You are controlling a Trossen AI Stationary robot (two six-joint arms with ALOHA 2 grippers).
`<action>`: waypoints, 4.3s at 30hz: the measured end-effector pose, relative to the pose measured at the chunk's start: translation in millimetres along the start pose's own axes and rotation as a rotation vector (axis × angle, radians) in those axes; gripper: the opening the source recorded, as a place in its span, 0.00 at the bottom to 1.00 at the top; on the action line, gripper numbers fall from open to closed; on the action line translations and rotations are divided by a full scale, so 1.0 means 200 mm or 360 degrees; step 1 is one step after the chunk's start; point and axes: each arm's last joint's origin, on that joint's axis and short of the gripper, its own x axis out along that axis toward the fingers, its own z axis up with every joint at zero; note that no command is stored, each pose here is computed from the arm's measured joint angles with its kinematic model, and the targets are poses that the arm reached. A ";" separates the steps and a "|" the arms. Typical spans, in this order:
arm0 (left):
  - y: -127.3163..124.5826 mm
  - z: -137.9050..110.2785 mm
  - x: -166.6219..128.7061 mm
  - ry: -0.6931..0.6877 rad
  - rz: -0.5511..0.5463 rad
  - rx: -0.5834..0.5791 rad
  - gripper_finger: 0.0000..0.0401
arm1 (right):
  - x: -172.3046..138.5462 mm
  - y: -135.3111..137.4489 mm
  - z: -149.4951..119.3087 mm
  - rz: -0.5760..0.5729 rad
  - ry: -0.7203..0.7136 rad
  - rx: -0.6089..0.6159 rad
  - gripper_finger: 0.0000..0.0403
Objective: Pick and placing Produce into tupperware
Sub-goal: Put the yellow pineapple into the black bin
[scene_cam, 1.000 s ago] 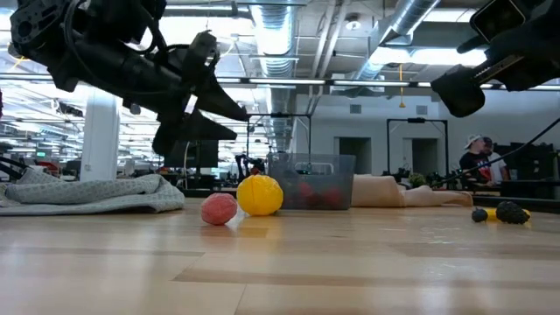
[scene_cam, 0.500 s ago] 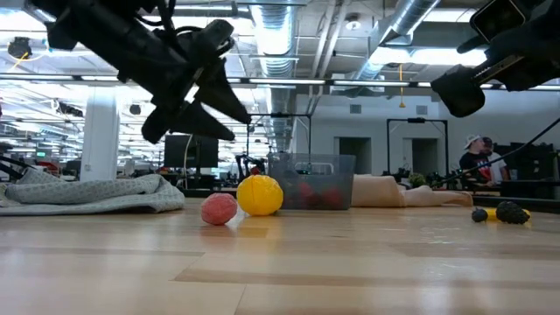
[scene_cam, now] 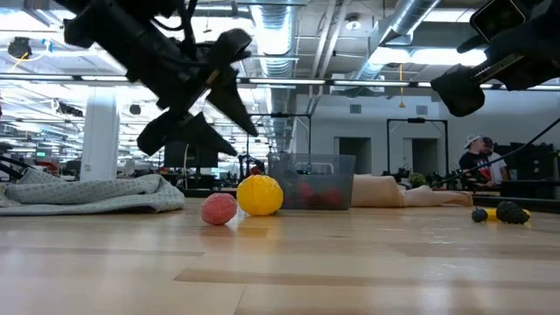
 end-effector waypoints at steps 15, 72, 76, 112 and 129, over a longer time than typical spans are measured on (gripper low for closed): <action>-0.11 0.00 0.03 0.0136 0.0183 -0.0104 0.88 | 0.00 0.00 -0.01 -0.0004 0.0029 0.0005 0.94; -0.10 -0.02 0.40 0.0377 0.0406 -0.0038 0.63 | 0.12 -0.05 -0.20 -0.0073 0.0547 0.0102 0.94; -0.09 -0.03 0.39 0.0361 0.0418 -0.0032 0.56 | 0.13 -0.05 -0.22 -0.0079 0.0590 0.0111 0.94; -0.38 0.40 0.37 0.0140 0.0157 0.0764 0.46 | 0.16 -0.07 -0.31 -0.0108 0.0801 0.0150 0.94; -0.12 0.75 0.48 0.0106 0.0191 0.0647 0.51 | 0.16 -0.07 -0.31 -0.0108 0.0801 0.0150 0.94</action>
